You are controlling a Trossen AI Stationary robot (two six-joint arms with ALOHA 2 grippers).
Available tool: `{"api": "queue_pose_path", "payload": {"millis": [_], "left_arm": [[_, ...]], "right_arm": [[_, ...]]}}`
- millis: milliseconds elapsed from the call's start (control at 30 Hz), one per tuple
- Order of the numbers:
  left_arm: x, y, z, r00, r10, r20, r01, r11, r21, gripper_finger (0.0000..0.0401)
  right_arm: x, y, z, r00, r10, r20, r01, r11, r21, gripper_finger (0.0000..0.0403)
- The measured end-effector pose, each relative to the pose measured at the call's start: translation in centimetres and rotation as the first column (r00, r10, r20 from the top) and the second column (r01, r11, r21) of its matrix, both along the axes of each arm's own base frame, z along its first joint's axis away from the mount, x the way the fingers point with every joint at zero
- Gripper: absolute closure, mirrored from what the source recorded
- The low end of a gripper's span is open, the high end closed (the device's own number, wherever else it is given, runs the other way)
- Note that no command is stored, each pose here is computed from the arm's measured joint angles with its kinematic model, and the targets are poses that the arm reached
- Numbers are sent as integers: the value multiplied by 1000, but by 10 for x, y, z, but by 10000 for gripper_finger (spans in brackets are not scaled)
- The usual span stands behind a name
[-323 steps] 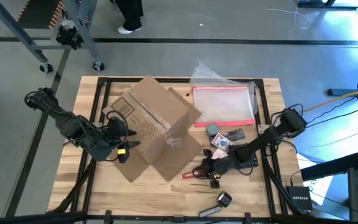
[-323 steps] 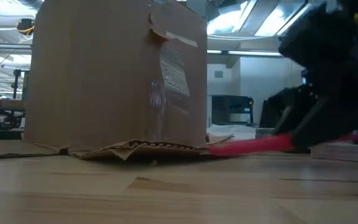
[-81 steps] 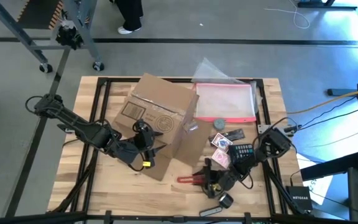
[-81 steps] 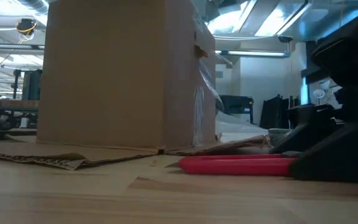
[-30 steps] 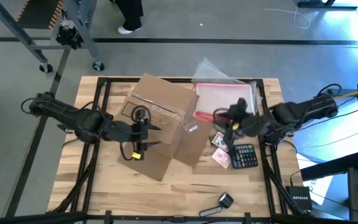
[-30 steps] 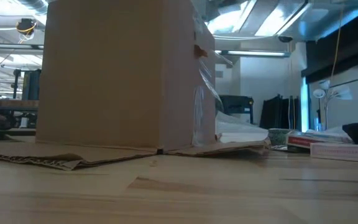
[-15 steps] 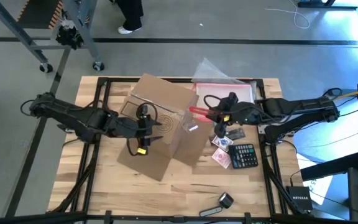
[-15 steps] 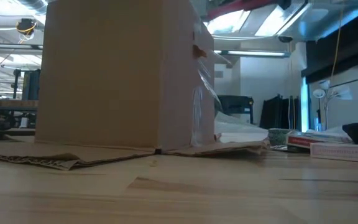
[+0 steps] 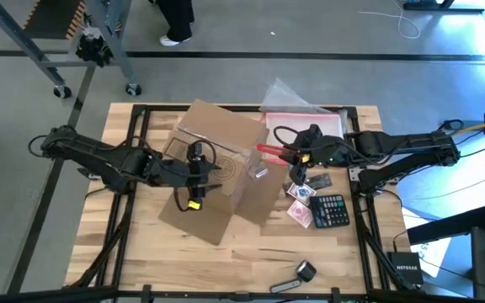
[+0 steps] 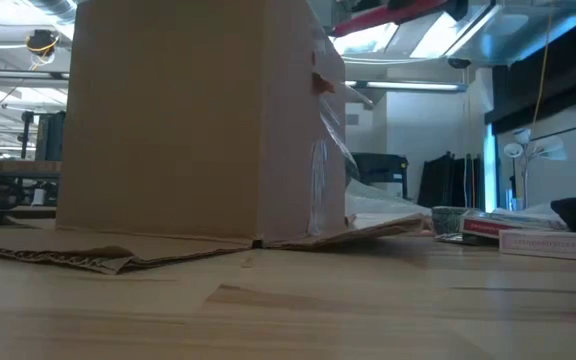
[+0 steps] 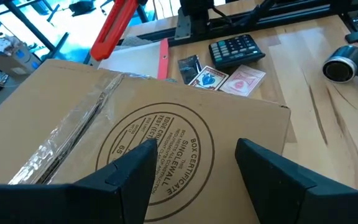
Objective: Unpack boxes
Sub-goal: Break down box until it is fully flat
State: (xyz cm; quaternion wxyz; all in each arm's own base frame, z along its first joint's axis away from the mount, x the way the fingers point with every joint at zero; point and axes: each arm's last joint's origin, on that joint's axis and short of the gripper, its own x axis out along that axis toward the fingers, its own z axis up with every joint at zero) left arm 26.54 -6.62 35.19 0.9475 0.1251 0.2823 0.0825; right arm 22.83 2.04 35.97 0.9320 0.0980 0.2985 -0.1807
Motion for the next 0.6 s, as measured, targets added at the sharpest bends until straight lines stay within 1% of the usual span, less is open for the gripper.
{"api": "queue_pose_path", "payload": {"millis": [433,600], "left_arm": [[0,0,0,1000,0,-4,0,1000,0,182],[0,0,0,1000,0,-4,0,1000,-1,182]], "right_arm": [[-3,0,0,1000,15,-17,-15,1000,11,271],[-2,0,1,1000,11,-4,-11,1000,9,271]]}}
